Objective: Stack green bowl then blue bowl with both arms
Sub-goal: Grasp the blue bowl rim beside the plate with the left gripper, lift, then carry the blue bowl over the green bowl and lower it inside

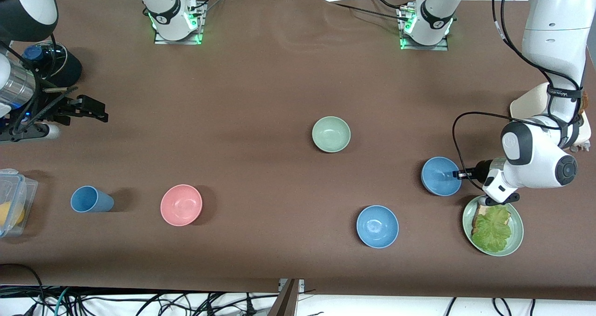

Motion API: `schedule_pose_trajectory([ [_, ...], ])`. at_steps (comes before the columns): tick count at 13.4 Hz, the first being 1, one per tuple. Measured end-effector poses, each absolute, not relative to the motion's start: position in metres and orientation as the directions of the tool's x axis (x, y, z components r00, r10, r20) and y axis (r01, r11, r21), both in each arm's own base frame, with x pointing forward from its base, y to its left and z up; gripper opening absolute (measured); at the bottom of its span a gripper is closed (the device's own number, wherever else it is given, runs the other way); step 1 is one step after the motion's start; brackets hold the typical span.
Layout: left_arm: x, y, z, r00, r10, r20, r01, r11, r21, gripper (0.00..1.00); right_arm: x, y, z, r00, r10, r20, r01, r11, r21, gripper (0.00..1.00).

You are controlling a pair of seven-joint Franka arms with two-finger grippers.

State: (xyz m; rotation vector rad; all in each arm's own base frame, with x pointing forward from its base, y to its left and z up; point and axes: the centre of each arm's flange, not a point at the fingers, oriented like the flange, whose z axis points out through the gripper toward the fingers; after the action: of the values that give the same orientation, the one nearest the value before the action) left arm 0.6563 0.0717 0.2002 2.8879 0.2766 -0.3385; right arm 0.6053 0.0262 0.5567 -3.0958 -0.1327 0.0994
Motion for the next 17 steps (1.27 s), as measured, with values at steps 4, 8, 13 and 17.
schedule_pose_trajectory([
  [4, 0.662, 0.090, 0.272, 0.935, 0.129, -0.331, 0.213, -0.949, 0.232, 0.05, 0.606, 0.026, 0.557, 0.993, 0.101, -0.060, 0.098, -0.994, -0.045, 1.00],
  [8, 0.661, 0.013, 0.356, 0.915, 0.137, -0.380, 0.257, -0.924, 0.285, 0.05, 0.606, 0.026, 0.557, 0.992, 0.110, -0.059, 0.107, -0.993, -0.045, 1.00],
  [13, 0.645, -0.142, 0.352, 0.884, 0.172, -0.435, 0.303, -0.919, 0.251, 0.05, 0.606, 0.024, 0.557, 0.991, 0.122, -0.058, 0.119, -0.992, -0.046, 1.00],
  [17, 0.612, -0.232, 0.315, 0.892, 0.156, -0.423, 0.273, -0.934, 0.232, 0.05, 0.606, 0.020, 0.558, 0.990, 0.131, -0.057, 0.128, -0.991, -0.047, 1.00],
])
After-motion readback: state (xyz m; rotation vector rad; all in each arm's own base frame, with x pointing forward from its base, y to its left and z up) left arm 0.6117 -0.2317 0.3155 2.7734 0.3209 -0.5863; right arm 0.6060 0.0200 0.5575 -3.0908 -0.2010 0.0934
